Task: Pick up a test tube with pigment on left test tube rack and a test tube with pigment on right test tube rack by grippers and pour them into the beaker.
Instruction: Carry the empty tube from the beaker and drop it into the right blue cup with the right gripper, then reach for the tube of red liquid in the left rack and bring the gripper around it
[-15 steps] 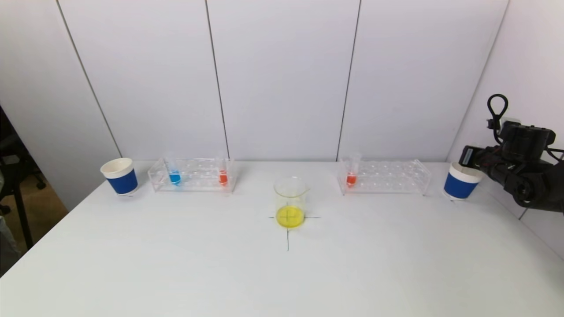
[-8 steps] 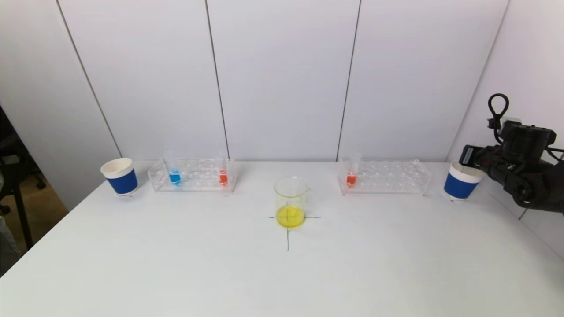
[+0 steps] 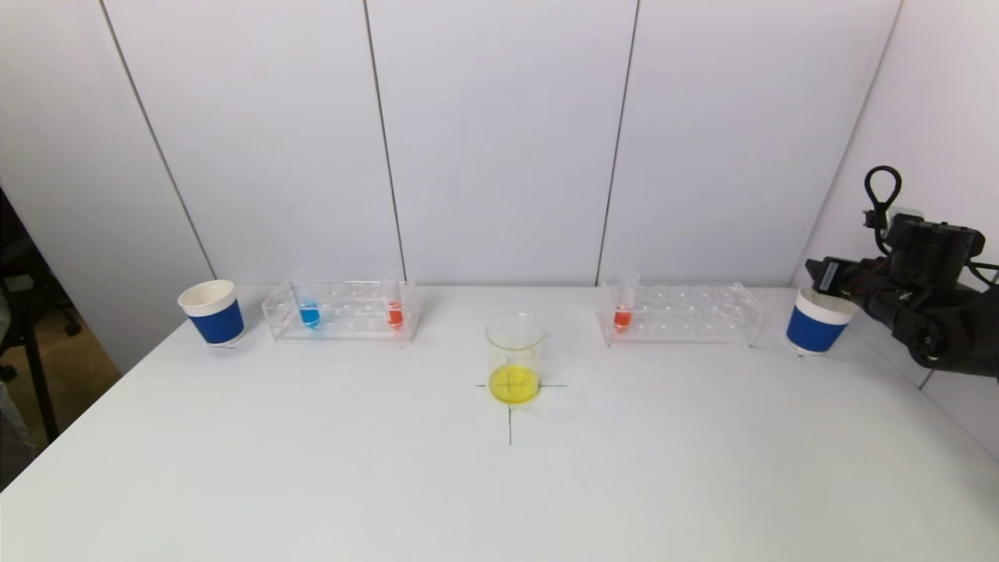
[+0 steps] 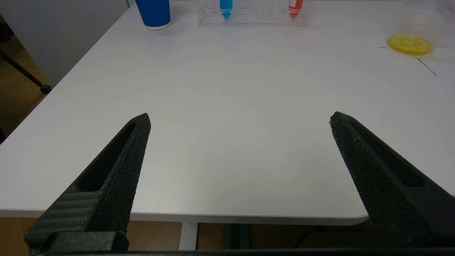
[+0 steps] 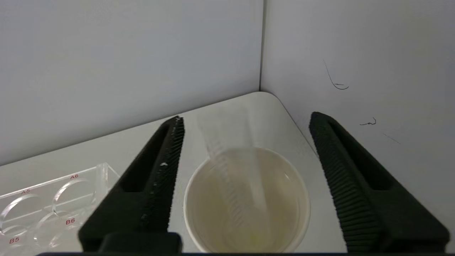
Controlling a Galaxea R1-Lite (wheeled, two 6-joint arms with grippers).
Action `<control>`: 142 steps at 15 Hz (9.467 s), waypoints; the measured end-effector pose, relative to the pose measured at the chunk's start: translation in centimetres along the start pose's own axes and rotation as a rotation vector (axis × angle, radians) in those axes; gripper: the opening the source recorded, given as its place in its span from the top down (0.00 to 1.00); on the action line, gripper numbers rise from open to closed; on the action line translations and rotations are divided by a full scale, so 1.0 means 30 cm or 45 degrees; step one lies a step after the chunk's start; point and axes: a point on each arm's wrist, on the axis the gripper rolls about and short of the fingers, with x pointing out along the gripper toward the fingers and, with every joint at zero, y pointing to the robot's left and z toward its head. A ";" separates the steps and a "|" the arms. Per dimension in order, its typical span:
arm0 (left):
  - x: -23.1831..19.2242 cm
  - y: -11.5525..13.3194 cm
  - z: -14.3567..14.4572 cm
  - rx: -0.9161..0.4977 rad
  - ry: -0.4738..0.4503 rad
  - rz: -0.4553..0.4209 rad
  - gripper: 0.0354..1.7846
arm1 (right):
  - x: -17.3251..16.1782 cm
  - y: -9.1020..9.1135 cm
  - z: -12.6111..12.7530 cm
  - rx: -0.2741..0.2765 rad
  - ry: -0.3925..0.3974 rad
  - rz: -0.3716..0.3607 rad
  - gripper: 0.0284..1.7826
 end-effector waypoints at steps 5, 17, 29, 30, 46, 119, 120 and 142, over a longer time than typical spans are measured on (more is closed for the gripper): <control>0.000 0.000 0.000 0.000 0.001 -0.001 0.01 | -0.002 0.000 0.003 0.000 -0.002 0.000 0.01; 0.000 0.000 0.000 0.000 -0.001 0.001 0.01 | -0.241 0.043 0.165 -0.005 -0.113 0.116 0.01; 0.000 0.000 0.000 0.000 -0.001 0.000 0.01 | -0.981 0.097 0.213 -0.040 -0.297 0.390 0.01; 0.000 0.000 0.000 0.001 0.000 0.001 0.01 | -1.020 0.079 0.199 -0.031 -0.320 0.355 0.01; 0.000 0.000 0.000 0.000 0.000 0.000 0.01 | -1.466 -0.156 -0.100 -0.025 -0.462 0.263 0.01; 0.464 -0.022 0.632 0.044 -0.074 -0.191 0.01 | -1.437 -0.175 -0.402 -0.132 -0.287 0.449 0.01; 0.508 -0.023 0.628 0.041 -0.067 -0.168 0.01 | -1.437 -0.175 -0.402 -0.133 -0.288 0.449 0.01; 1.011 -0.302 0.263 0.027 -0.042 -0.160 0.01 | -1.437 -0.175 -0.402 -0.132 -0.288 0.449 0.01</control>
